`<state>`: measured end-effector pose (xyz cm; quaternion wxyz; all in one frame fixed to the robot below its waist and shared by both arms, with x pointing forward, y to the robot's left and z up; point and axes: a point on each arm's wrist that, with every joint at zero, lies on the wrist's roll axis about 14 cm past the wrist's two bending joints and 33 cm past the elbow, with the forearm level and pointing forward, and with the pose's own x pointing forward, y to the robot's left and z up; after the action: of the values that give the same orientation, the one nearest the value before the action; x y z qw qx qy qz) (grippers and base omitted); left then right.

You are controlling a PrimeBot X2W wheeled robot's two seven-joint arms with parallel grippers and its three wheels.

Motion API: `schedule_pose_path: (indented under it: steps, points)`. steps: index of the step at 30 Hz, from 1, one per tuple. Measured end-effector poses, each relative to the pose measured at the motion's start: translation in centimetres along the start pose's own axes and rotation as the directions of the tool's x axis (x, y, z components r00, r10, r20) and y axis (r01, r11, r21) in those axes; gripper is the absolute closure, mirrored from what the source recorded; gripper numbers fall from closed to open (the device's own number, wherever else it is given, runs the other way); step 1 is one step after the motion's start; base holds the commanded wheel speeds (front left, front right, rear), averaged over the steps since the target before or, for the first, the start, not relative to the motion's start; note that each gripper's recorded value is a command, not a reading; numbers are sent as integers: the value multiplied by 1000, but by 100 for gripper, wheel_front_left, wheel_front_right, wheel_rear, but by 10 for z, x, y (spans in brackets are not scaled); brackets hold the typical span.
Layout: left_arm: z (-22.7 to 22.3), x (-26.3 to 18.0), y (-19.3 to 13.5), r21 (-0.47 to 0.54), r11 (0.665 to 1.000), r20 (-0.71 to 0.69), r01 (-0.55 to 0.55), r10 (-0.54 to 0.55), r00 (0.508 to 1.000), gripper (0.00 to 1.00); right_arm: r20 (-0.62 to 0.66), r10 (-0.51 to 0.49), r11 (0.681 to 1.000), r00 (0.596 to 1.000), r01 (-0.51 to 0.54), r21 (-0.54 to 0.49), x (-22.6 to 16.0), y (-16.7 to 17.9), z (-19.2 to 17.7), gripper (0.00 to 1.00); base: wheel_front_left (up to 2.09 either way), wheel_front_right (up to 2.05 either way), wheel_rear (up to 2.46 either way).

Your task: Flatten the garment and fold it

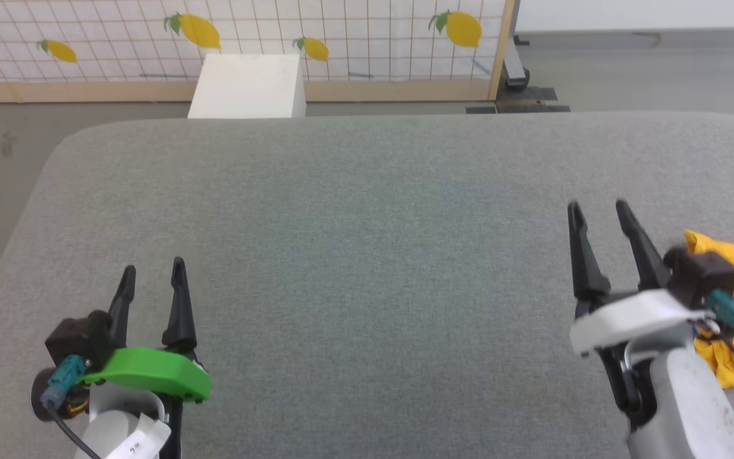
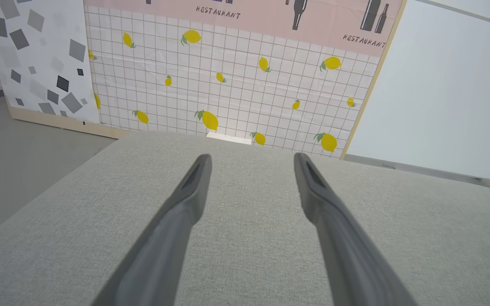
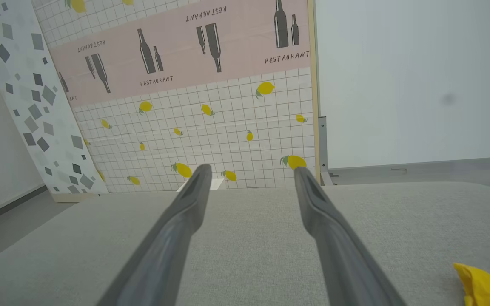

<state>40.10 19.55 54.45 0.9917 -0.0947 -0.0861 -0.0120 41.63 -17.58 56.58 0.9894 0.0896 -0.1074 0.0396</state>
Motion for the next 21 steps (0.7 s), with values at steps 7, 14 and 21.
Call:
schedule_pose_path:
  steps: [7,14,21]
  points:
    - [-8,-14,4,3,1000,-32,-19,19,999,0,-65,-25,1000,998,24,-6,-27,-6,-23,0,0,0,0]
    - [-22,-23,6,14,1000,-85,-27,28,996,0,-102,-36,999,994,35,-18,-41,-10,-34,0,0,0,0]
    - [-25,-24,6,49,998,-93,-32,36,995,0,-122,-47,999,991,45,-18,-47,-13,-40,0,0,0,0]
